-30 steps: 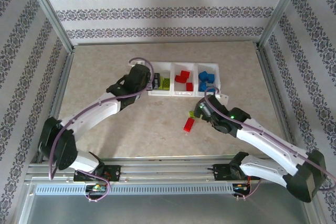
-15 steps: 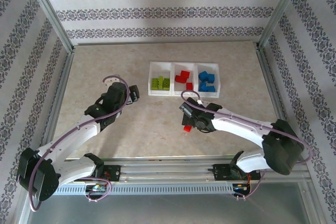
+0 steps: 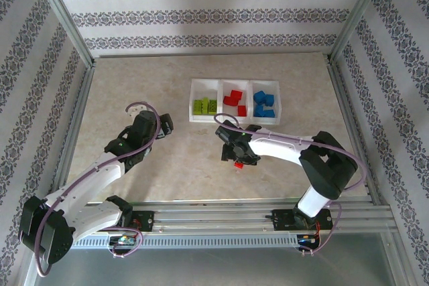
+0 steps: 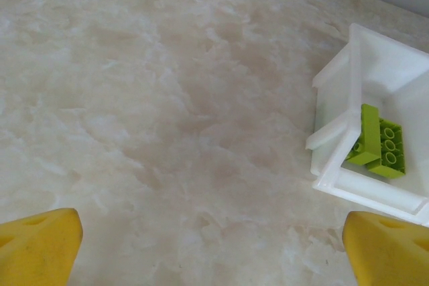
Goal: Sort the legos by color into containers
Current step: Pick up the lego from the bottom-center of the table, then place the lego in the container.
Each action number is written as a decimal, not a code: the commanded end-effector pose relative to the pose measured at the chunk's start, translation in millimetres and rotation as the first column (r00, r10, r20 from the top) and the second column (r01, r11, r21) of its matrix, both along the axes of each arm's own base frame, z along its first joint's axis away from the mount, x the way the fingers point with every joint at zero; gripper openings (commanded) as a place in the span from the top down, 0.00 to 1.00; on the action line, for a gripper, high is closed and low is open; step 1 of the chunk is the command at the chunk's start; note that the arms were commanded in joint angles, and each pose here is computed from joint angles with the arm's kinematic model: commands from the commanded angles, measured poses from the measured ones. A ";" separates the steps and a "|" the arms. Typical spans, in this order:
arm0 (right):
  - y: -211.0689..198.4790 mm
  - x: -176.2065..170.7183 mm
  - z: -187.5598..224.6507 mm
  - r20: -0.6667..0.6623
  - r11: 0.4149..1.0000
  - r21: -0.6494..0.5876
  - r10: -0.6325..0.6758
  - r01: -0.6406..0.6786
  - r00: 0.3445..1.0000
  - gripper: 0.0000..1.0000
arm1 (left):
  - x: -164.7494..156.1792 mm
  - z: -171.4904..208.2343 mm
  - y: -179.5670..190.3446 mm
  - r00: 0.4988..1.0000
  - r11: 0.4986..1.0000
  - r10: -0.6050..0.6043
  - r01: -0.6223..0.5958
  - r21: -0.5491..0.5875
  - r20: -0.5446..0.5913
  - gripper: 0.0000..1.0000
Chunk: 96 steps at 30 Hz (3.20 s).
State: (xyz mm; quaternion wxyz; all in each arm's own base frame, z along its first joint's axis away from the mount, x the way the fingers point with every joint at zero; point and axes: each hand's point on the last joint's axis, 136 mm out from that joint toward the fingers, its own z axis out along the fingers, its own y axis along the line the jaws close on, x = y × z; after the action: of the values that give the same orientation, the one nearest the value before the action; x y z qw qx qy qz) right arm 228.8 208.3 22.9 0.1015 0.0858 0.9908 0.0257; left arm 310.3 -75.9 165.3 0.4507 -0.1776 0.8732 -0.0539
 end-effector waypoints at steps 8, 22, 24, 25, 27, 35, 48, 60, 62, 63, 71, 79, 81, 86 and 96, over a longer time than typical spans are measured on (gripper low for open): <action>8.2 -3.6 -15.3 -0.069 1.000 -0.023 0.006 -0.008 0.998 0.27 | -4.9 -13.7 9.8 0.999 0.999 0.033 -0.034 -0.014 -0.036 0.00; 14.5 3.2 -15.9 -0.063 0.996 -0.043 0.071 -0.074 0.995 0.55 | -3.1 -23.9 8.0 0.997 0.998 0.033 -0.036 -0.046 -0.069 0.00; 16.5 5.1 -14.4 -0.058 0.996 -0.040 0.082 -0.084 0.995 0.58 | -2.8 -24.3 7.8 0.997 0.998 0.033 -0.037 -0.049 -0.070 0.00; 17.4 5.3 -14.3 -0.059 0.995 -0.038 0.086 -0.089 0.994 0.61 | -2.4 -24.1 7.7 0.997 0.998 0.034 -0.037 -0.052 -0.069 0.00; 20.0 7.3 -12.4 -0.055 0.995 -0.033 0.094 -0.096 0.994 0.65 | -1.7 -24.0 7.6 0.997 0.998 0.034 -0.038 -0.054 -0.069 0.00; 26.9 16.5 2.7 -0.015 0.993 -0.019 0.120 -0.121 0.993 0.72 | -0.5 -25.8 7.2 0.997 0.998 0.031 -0.036 -0.060 -0.077 0.00; 9.8 92.0 91.6 0.221 0.989 -0.028 0.146 -0.143 0.964 0.71 | -1.2 -33.1 6.0 0.995 0.996 0.034 -0.042 -0.085 -0.095 0.00; -9.7 193.1 129.6 0.341 0.991 -0.065 0.133 -0.118 0.930 0.69 | -2.1 -33.7 4.8 0.994 0.992 0.042 -0.054 -0.114 -0.101 0.00; -9.8 203.9 127.8 0.343 0.990 -0.070 0.136 -0.119 0.929 0.69 | -2.6 -33.7 4.7 0.994 0.992 0.040 -0.052 -0.114 -0.104 0.00; -9.8 209.2 127.9 0.347 0.990 -0.077 0.141 -0.121 0.927 0.69 | -2.6 -33.7 4.5 0.994 0.992 0.040 -0.052 -0.115 -0.105 0.00; -4.0 229.0 99.6 0.301 0.988 -0.082 0.151 -0.132 0.942 0.68 | -2.9 -35.6 3.7 0.993 0.991 0.039 -0.052 -0.123 -0.109 0.00; 3.7 228.6 76.1 0.255 0.990 -0.041 0.141 -0.135 0.957 0.65 | -3.1 -36.6 4.0 0.993 0.992 0.036 -0.049 -0.118 -0.113 0.00; 3.3 228.7 73.6 0.250 0.991 -0.037 0.137 -0.132 0.959 0.64 | -3.0 -36.1 4.0 0.993 0.992 0.036 -0.049 -0.119 -0.113 0.00; 2.0 228.5 73.1 0.248 0.991 -0.023 0.130 -0.128 0.960 0.58 | -3.7 -36.6 3.9 0.993 0.992 0.032 -0.045 -0.118 -0.115 0.00; -0.3 226.7 92.4 0.282 0.992 -0.005 0.125 -0.129 0.951 0.54 | -1.6 -32.1 0.6 0.995 0.992 0.010 -0.022 -0.121 -0.103 0.00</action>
State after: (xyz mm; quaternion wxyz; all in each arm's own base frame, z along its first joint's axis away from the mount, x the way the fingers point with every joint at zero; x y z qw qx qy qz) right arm 454.5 209.5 96.0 0.2219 0.0124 0.9743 0.0379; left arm 307.9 -77.7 133.9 0.3941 -0.2149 0.8888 -0.0926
